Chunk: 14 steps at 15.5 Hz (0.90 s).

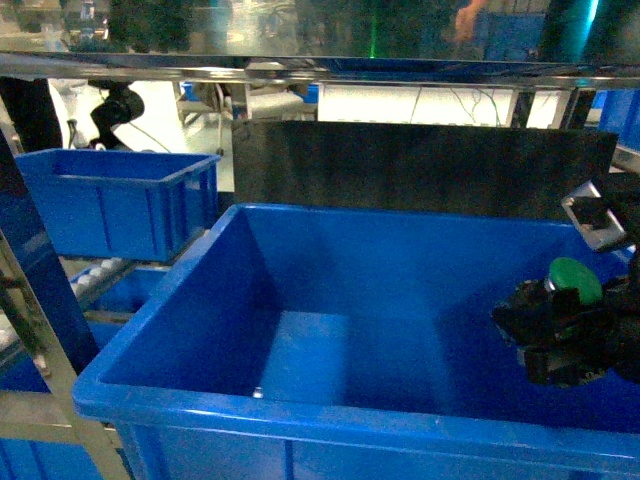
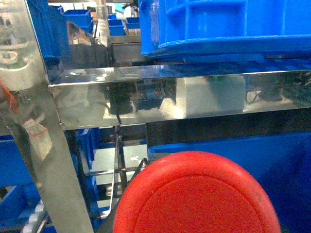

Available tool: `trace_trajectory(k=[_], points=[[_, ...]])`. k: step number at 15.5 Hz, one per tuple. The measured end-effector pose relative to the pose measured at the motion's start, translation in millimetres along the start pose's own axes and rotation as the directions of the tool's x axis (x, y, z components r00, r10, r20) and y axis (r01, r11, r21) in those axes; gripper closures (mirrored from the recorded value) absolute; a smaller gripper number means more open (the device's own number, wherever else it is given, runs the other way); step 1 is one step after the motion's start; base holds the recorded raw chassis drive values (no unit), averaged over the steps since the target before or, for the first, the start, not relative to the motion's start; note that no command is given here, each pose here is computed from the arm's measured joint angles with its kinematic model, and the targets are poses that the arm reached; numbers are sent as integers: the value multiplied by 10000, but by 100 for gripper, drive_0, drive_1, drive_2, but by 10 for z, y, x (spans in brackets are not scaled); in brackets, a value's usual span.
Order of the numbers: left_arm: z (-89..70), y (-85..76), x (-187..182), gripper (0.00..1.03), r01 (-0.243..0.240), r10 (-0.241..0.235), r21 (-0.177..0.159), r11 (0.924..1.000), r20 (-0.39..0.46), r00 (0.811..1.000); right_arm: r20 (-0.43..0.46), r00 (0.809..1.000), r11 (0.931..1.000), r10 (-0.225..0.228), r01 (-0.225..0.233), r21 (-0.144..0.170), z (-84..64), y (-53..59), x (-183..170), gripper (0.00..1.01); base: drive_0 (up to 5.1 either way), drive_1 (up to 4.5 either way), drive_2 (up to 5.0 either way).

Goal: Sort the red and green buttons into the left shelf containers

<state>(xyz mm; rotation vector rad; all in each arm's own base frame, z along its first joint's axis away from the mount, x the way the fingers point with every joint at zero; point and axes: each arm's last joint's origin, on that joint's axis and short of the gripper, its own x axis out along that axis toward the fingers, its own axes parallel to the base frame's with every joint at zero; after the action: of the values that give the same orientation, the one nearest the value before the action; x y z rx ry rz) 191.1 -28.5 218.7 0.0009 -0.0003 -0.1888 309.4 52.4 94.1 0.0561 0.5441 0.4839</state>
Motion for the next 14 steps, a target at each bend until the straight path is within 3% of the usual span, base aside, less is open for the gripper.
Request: trace_trajectory(k=[2, 5, 8, 9, 11, 13, 14], points=[[0, 0, 0, 79, 0, 0, 0, 10000, 4, 10000, -232, 9993, 9995, 309, -307, 78, 48, 60, 62, 74, 0, 0, 0], [0, 0, 0, 79, 4, -4, 0, 10000, 4, 10000, -51, 9999, 9999, 104, -104, 24, -11, 55, 33, 31, 0, 0, 0], [0, 0, 0, 79, 8, -8, 0, 10000, 4, 10000, 464, 9966, 9976, -687, 691, -63, -112, 43, -125, 1, 0, 0, 0], [0, 0, 0, 79, 4, -4, 0, 10000, 0, 10000, 821, 9901, 9933, -1139, 1152, -115, -109, 53, -224, 3, 0, 0, 0], [0, 0, 0, 79, 0, 0, 0, 10000, 4, 10000, 2174, 9577, 9800, -1886, 1977, -207, -78, 117, -602, 3, 0, 0, 0], [0, 0, 0, 79, 4, -4, 0, 10000, 4, 10000, 2442, 9320, 9589, -2678, 2825, -264, -285, 194, -1077, 3, 0, 0, 0], [0, 0, 0, 79, 4, -4, 0, 10000, 4, 10000, 2512, 9116, 9422, -3255, 3351, 46, -351, 174, -1346, 3, 0, 0, 0]])
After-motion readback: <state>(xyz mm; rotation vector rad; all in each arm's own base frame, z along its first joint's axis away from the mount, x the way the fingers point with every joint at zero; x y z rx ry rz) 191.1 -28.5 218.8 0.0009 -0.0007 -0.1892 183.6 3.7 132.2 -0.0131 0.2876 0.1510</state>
